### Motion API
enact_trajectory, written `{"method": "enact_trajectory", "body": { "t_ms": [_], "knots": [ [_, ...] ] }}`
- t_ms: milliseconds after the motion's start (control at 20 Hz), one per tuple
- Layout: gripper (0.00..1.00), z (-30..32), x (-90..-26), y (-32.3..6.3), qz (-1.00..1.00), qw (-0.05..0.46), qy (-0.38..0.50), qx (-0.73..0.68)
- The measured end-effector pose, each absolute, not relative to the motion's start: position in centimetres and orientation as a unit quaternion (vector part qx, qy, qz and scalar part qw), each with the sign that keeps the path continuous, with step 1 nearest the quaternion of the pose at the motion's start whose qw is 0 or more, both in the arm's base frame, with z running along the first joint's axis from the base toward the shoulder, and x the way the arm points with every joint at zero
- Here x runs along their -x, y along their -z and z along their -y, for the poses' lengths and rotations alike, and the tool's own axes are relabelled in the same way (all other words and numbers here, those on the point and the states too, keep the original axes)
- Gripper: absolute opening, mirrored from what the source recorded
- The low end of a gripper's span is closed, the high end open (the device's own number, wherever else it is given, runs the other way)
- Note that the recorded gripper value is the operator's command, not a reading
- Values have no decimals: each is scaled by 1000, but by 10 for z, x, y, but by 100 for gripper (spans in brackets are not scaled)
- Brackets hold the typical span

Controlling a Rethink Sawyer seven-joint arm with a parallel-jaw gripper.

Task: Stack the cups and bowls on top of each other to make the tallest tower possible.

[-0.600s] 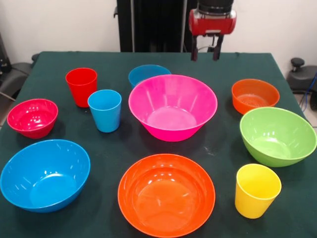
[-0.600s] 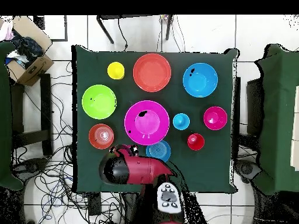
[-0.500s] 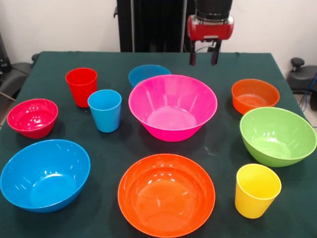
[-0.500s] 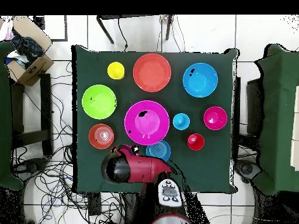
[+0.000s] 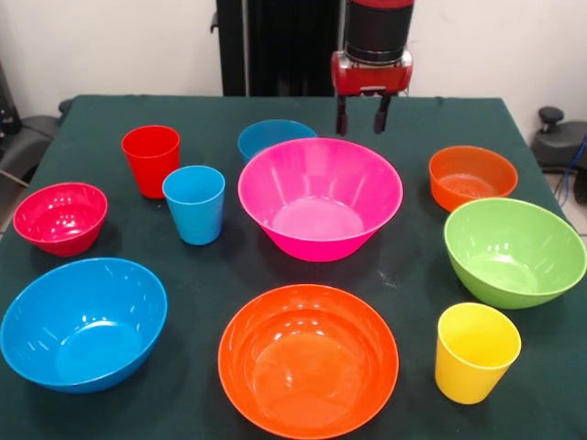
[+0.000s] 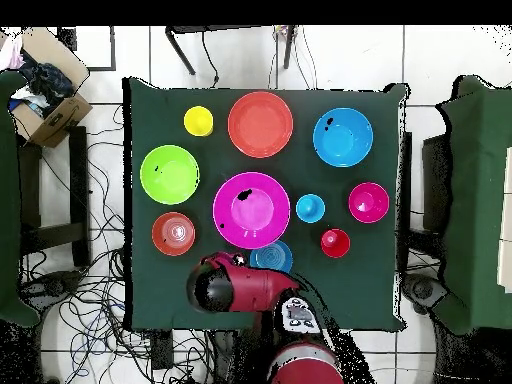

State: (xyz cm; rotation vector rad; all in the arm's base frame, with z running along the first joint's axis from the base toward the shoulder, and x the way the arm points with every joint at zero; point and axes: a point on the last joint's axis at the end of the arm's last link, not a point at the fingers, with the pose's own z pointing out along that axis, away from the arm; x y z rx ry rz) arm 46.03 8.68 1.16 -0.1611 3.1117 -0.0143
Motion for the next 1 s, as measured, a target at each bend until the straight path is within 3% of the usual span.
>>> {"method": "enact_trajectory", "body": {
  "t_ms": [1000],
  "knots": [
    [100,-80,-460,-9,-994,30,15,107]
  ]
}}
